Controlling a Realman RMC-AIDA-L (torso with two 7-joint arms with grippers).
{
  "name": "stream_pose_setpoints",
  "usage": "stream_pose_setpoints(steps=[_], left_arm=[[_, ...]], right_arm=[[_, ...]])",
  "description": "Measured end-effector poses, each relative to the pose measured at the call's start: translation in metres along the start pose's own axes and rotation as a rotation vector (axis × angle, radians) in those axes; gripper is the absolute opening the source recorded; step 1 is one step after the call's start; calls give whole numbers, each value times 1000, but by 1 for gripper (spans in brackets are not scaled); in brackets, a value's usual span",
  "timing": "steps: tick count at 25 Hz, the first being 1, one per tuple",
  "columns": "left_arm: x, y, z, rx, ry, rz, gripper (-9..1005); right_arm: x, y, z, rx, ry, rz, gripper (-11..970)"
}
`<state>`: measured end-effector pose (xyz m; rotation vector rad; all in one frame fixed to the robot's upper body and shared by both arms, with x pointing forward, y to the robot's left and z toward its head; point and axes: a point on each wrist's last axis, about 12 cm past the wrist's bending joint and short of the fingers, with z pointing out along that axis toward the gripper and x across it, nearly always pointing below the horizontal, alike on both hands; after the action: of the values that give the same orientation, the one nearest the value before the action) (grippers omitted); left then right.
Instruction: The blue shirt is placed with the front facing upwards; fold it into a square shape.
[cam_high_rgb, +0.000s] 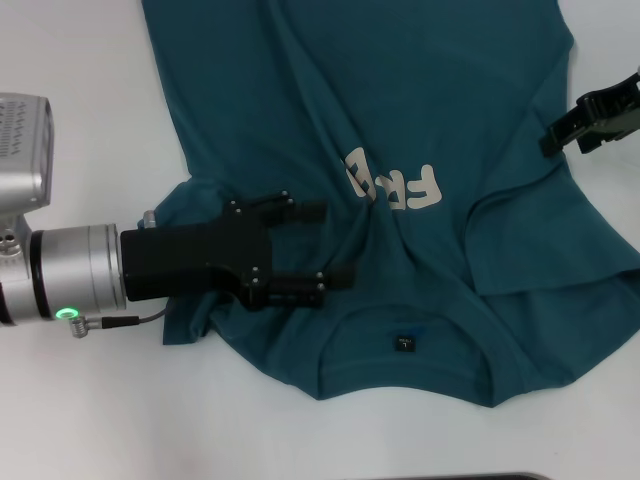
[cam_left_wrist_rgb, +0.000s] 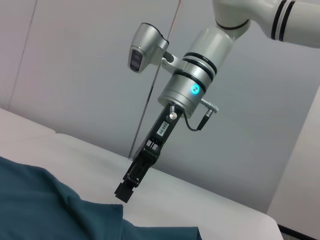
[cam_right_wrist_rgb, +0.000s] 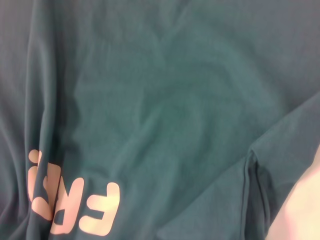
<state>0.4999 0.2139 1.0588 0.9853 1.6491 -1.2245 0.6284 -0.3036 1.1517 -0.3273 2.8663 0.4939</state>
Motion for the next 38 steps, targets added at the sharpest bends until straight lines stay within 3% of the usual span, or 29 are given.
stream_pose_setpoints(steps=[8,11,21,27,38], left_arm=[[0,-2,-1,9,-3,-2,903],[1,-2,-1,9,-3,-3,902],[1,-2,-1,10,-4,-4,903],[1,-2,-1,10,-4,-4,902],[1,-2,-1,13,3,-3,903]], right_arm=[[2,-1,2,-4,1,4,607],[3,-2,5,-3,5,5,417],[3,-3,10,1,-2,3,375],[3,-3,10,1,-8,-2,213],[3,-4,10,11,-4,-6,77]])
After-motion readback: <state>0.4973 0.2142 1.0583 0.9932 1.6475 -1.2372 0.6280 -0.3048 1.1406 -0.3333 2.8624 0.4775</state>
